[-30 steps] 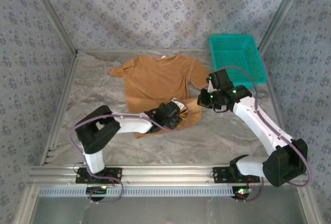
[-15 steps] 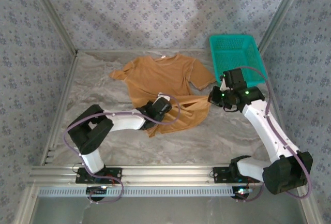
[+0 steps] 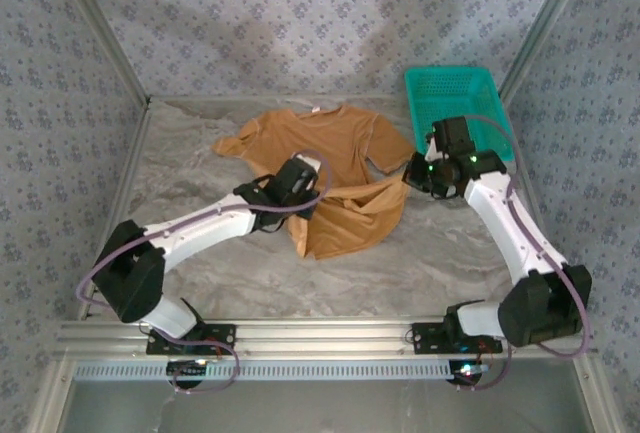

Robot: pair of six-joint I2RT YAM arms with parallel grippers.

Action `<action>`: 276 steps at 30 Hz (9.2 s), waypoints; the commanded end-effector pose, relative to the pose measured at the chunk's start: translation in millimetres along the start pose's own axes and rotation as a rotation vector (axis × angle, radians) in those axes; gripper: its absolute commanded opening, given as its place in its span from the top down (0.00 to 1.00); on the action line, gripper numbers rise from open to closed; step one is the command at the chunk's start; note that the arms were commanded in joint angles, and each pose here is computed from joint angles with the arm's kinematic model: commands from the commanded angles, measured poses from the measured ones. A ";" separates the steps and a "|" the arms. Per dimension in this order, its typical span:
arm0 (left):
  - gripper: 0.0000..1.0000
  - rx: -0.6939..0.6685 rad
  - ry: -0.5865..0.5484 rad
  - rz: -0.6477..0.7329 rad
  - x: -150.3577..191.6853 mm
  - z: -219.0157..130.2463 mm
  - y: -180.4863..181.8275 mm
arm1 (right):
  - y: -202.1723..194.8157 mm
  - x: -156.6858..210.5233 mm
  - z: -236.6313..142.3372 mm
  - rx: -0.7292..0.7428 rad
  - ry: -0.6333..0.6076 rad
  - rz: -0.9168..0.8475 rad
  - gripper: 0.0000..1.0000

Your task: Fold the inside-out t-shirt

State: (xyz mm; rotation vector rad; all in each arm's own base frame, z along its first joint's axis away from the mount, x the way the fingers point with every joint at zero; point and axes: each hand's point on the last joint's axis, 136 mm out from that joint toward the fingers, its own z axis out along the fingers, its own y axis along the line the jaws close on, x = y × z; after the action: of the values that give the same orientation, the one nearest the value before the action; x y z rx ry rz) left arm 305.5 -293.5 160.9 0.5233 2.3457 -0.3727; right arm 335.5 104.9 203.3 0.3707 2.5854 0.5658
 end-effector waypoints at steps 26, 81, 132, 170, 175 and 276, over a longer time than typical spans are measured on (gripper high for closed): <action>1.00 0.590 0.194 -0.445 -64.4 29.4 -84.7 | 18.7 78.6 95.0 0.020 0.129 -0.152 0.87; 1.00 0.237 0.118 -0.712 -48.2 65.0 145.2 | 166.8 11.2 4.2 -0.426 0.160 -0.188 1.00; 0.45 0.397 0.118 -0.387 -47.6 78.8 29.6 | 72.5 68.0 133.9 -0.180 0.216 -0.203 1.00; 1.00 0.483 0.021 -0.753 -76.0 47.8 75.2 | -16.5 57.9 106.3 0.092 0.197 -0.129 0.79; 1.00 0.480 0.025 -0.728 -76.7 43.4 66.6 | 23.6 41.1 74.7 0.175 0.094 -0.234 0.61; 1.00 0.269 -0.108 -0.610 -146.5 -45.6 83.8 | -75.4 103.8 121.6 0.266 0.196 -0.164 1.00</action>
State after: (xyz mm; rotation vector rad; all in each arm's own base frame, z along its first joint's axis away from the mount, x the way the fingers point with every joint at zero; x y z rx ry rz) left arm 419.2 -240.8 305.1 -0.0689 2.2913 -0.9808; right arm 304.5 126.1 47.1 0.1843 2.8156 0.3572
